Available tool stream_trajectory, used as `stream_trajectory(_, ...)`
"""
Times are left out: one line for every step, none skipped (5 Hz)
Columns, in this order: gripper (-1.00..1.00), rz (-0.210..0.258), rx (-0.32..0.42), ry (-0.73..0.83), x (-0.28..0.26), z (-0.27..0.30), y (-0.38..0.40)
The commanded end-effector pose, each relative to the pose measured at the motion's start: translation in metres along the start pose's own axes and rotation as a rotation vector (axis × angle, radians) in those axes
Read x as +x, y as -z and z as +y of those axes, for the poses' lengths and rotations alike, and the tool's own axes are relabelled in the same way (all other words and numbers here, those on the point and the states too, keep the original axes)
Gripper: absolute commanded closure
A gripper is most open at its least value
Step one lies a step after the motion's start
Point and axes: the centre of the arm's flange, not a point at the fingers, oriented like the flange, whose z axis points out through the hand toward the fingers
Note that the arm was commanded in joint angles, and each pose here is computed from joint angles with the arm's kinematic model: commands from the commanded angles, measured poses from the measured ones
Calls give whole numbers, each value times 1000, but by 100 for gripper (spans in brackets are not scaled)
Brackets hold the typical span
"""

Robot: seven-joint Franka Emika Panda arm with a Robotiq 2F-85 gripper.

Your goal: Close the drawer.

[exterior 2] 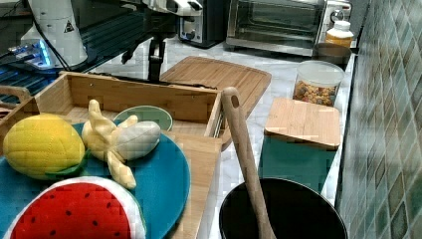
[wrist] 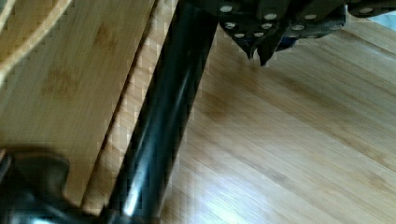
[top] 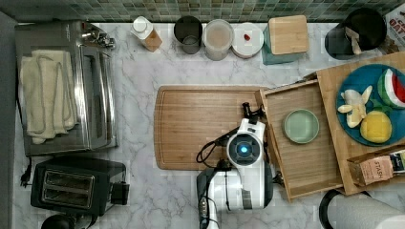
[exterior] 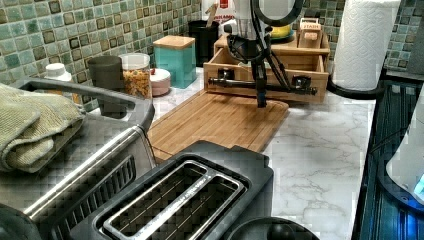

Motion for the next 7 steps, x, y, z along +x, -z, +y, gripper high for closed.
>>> stream_trajectory(100, 184, -9, -127, -46, 143, 8)
stream_trajectory(100, 221, -16, -175, -61, 174, 15)
stream_trajectory(100, 281, -52, -216, -73, 200, 29)
stream_trajectory(100, 264, -98, -217, -84, 224, 58)
stream_trajectory(100, 251, -144, -209, -88, 242, 65)
stream_trajectory(100, 241, -164, -179, -84, 267, 57)
stream_trajectory(100, 303, -164, -148, -75, 300, 23)
